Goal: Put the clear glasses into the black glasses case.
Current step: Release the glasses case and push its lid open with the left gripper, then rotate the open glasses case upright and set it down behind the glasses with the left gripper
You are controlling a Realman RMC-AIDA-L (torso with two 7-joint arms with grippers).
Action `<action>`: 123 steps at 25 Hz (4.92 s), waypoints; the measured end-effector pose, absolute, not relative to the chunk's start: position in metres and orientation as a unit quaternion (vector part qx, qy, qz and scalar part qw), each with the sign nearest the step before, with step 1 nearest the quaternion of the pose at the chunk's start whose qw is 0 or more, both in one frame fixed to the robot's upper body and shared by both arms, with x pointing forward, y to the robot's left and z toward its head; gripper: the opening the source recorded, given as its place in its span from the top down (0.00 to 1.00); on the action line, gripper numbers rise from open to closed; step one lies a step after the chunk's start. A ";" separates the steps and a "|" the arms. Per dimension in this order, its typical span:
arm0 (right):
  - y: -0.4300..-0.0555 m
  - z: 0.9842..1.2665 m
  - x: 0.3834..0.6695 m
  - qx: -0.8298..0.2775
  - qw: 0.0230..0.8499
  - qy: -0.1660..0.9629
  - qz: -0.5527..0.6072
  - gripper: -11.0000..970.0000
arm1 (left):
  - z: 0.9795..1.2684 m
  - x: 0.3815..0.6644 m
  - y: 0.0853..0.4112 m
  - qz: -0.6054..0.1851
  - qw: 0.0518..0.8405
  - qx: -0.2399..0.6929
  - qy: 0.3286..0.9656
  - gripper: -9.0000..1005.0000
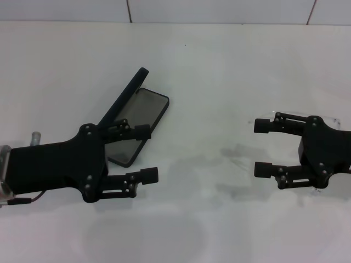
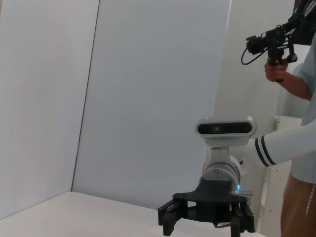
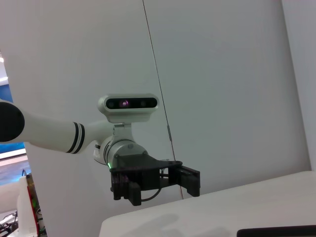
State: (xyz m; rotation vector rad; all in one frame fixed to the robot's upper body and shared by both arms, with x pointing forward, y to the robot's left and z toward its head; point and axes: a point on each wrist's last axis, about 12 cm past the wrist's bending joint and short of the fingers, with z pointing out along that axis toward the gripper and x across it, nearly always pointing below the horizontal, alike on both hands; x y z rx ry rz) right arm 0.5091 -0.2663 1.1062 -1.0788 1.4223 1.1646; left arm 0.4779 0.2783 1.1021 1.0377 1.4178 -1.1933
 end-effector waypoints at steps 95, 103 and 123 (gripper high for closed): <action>-0.270 1.106 0.511 -0.409 0.507 0.585 0.483 0.12 | 1.174 0.623 0.189 -0.100 0.203 0.312 0.923 0.47; -0.270 1.107 0.512 -0.409 0.508 0.586 0.480 0.12 | 1.175 0.624 0.190 -0.082 0.202 0.313 0.924 0.73; -0.280 1.109 0.511 -0.392 0.541 0.580 0.467 0.12 | 1.193 0.598 0.152 -0.082 0.210 0.492 0.841 0.78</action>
